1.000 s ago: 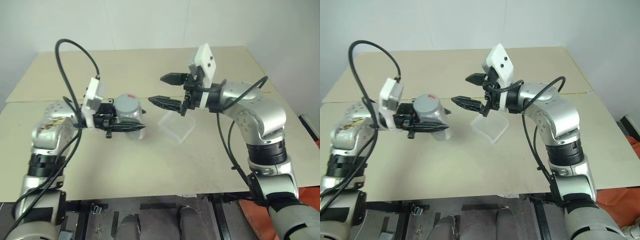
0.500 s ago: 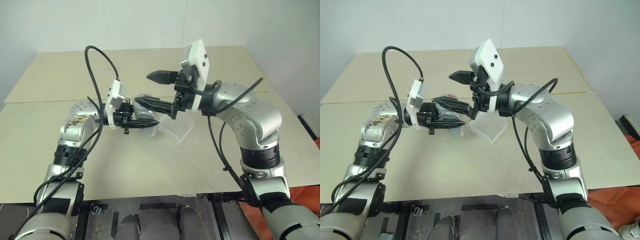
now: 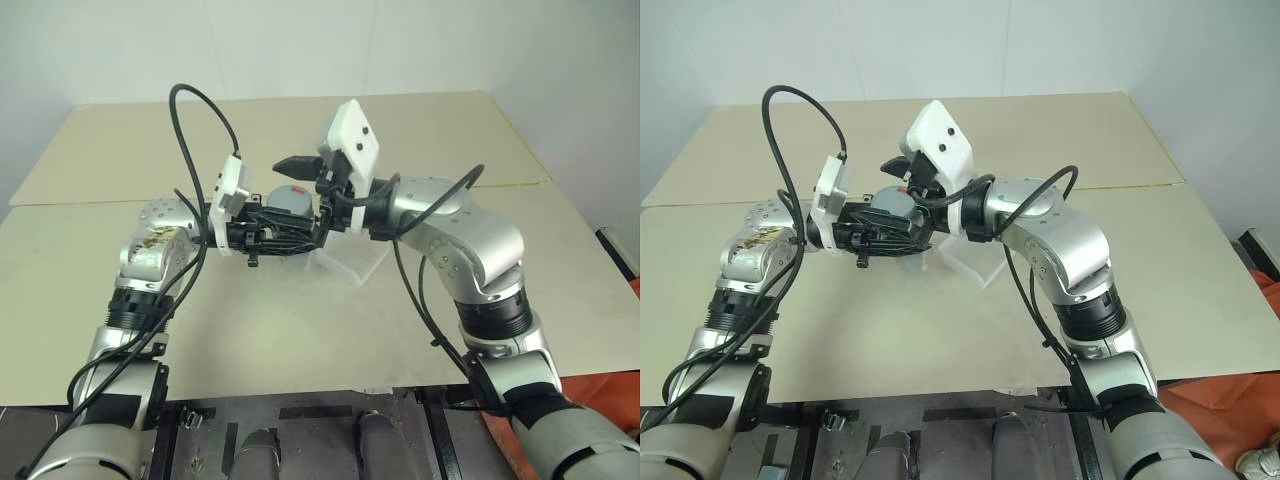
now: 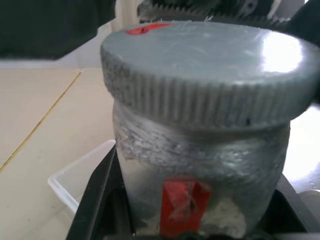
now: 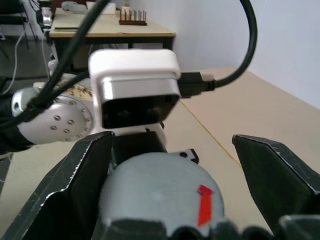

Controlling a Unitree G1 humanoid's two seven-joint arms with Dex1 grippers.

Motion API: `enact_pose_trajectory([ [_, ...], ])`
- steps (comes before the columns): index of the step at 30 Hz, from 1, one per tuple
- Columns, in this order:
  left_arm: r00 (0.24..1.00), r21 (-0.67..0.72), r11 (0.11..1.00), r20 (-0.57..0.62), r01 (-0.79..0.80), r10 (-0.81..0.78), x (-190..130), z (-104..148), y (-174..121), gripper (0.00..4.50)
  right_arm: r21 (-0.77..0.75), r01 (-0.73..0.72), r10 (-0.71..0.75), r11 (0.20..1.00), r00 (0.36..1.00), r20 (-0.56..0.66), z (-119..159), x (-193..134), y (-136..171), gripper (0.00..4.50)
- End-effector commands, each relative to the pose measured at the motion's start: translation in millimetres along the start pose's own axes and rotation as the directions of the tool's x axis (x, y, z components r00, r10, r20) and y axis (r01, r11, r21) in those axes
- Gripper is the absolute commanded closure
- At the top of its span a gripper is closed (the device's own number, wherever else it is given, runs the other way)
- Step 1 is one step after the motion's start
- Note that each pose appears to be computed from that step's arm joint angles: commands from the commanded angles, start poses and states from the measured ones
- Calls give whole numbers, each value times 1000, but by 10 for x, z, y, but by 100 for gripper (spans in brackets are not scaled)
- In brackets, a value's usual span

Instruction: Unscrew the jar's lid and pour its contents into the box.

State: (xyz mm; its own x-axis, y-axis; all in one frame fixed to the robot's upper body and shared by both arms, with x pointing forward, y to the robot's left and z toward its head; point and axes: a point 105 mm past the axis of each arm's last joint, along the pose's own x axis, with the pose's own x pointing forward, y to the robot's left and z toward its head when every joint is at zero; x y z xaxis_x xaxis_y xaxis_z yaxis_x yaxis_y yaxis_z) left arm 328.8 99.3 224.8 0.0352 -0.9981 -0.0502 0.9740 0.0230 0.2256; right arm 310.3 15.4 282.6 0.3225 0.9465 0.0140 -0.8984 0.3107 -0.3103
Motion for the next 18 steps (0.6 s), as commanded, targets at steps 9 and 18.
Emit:
enact_pose_trajectory([
  [9,1000,53,999,-4,8,-8,-89,137,-34,256,-32,52,-52,998,998,21,103,-153,-115,5],
  [18,1000,56,998,-25,1,0,-188,139,-45,256,-37,73,-73,997,997,16,95,-298,-176,5],
])
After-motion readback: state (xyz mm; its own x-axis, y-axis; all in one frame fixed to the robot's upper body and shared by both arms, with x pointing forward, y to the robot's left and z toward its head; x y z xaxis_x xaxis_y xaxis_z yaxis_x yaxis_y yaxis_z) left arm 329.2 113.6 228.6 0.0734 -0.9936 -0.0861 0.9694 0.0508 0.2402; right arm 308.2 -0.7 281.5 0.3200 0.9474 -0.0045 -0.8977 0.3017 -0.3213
